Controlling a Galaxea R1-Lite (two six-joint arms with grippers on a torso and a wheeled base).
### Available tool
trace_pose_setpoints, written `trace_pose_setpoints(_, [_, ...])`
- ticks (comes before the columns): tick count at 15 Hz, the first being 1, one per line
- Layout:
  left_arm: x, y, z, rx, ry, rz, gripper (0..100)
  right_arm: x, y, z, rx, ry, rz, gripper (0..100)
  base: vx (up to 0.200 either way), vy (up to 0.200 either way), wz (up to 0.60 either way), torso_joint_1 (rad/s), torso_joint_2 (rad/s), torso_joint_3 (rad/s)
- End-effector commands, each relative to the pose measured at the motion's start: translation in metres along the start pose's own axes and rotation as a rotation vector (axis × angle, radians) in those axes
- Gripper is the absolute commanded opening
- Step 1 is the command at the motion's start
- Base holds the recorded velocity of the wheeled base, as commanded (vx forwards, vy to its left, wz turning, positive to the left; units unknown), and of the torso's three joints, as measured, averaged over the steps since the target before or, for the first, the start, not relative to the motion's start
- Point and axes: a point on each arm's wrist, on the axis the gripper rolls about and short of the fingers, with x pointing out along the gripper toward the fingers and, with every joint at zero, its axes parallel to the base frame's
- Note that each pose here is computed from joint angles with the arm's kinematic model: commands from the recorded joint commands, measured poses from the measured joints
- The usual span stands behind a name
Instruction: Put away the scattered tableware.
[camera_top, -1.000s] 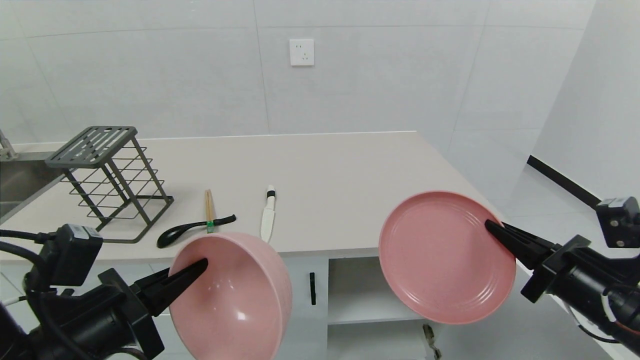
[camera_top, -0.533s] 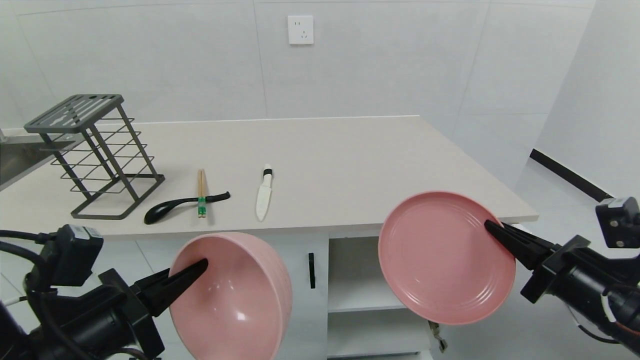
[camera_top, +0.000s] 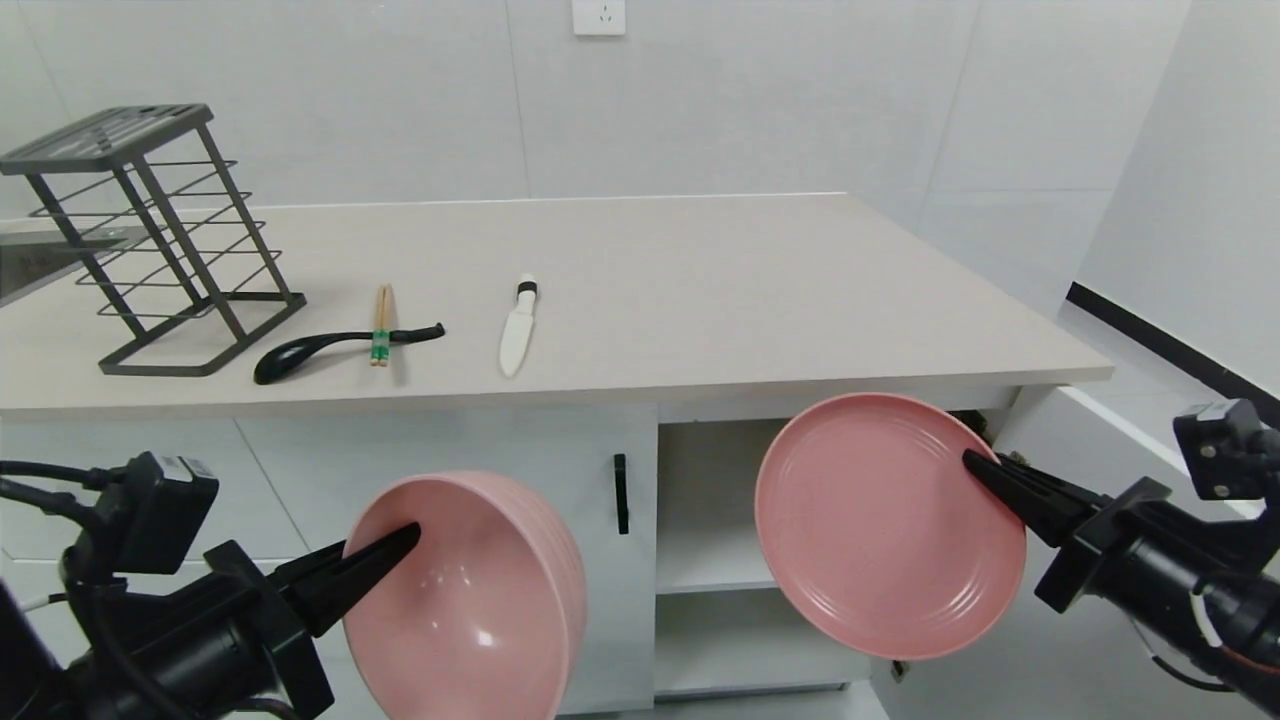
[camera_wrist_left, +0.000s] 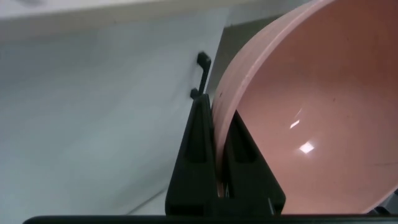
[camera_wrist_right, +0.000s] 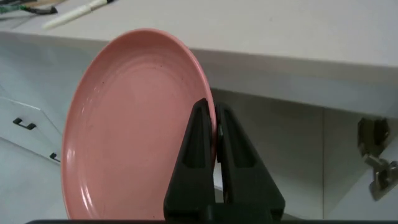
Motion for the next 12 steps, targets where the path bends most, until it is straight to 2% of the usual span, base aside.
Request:
trace_pose_setpoints(1, [0.002,0.001,-0.004,-0.004,0.022,0.003,0,0.002,0.001,-0.004,0.003,0.026,0.004,0,0.0,0.0,0.0,-0.256,0.47,0.198])
trace_pose_setpoints(4, [0.003,0.001,-0.004,-0.005,0.026,0.004,0,0.006,-0.001,-0.01,0.011,0.065,-0.001,0,0.0,0.0,0.0,-0.246,0.39,0.154])
trace_pose_setpoints(6, [0.003,0.001,-0.006,-0.006,0.037,0.004,0,0.019,-0.003,-0.028,0.022,0.149,-0.002,0,0.0,0.0,0.0,-0.259,0.35,0.141])
trace_pose_setpoints(8, [0.008,0.0,-0.011,-0.009,0.075,-0.01,0,0.034,-0.005,-0.049,0.035,0.237,0.0,0,0.0,0.0,0.0,-0.256,0.34,0.115])
trace_pose_setpoints(9, [0.009,0.0,-0.014,-0.011,0.093,-0.011,0,0.044,-0.007,-0.055,0.037,0.254,-0.002,0,0.0,0.0,0.0,-0.212,0.3,0.129])
trace_pose_setpoints(12, [0.008,-0.001,-0.014,-0.01,0.089,-0.013,0,0.056,-0.009,-0.061,0.04,0.263,-0.003,0,0.0,0.0,0.0,-0.072,0.28,0.08])
